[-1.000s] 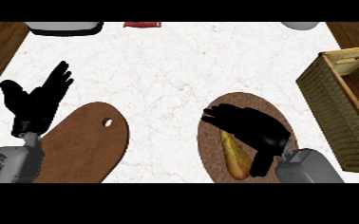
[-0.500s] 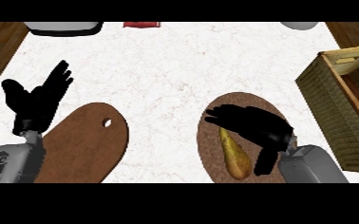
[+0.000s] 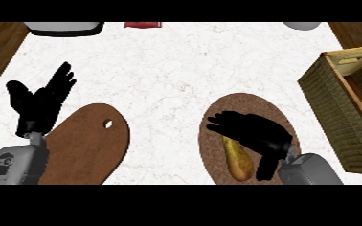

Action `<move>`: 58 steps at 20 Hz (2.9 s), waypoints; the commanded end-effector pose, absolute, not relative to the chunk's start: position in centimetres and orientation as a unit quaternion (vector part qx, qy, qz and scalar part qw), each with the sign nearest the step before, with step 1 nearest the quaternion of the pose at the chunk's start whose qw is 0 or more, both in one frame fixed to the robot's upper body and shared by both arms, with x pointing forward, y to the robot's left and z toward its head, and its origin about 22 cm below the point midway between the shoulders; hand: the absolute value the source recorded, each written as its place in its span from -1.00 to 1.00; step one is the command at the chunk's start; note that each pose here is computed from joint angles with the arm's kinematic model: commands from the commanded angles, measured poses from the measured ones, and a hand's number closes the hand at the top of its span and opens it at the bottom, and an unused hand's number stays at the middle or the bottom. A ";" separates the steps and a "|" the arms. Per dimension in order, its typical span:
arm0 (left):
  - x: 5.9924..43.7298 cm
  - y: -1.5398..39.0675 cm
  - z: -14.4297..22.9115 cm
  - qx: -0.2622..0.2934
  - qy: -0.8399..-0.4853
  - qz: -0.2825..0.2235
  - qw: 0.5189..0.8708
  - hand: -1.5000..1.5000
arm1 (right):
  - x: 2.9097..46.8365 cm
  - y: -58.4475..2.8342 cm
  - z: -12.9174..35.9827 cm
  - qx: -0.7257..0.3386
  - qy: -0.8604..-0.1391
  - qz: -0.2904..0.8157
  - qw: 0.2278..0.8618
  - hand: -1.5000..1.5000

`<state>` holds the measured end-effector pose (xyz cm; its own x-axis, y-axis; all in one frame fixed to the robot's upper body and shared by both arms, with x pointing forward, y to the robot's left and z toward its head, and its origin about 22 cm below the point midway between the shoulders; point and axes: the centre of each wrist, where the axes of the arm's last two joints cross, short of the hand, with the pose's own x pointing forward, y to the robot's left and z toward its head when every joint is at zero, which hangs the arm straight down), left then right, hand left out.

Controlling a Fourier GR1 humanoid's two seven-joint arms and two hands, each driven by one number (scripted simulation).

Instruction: Pick the pear from the placemat and place it in the basket

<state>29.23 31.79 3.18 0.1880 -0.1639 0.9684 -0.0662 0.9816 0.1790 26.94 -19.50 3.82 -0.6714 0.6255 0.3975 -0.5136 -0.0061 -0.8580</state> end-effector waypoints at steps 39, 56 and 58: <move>29.6 30.1 3.9 0.063 -0.646 -0.058 0.759 0.00 | 35.6 -19.5 14.3 -0.473 -0.586 0.032 0.658 1.00; 31.2 29.6 4.9 0.061 -0.651 -0.056 0.755 0.00 | 42.7 -9.6 29.9 -0.659 -0.476 -0.147 0.564 1.00; 31.0 29.3 3.9 0.074 -0.645 -0.052 0.759 0.00 | 43.5 -11.5 31.5 -0.669 -0.461 -0.148 0.564 1.00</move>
<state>30.83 29.53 4.47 0.1579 -0.1797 0.9710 0.0011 0.9833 0.1818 42.39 -11.01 29.02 0.4656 0.5911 0.6586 0.7597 0.1147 -0.6401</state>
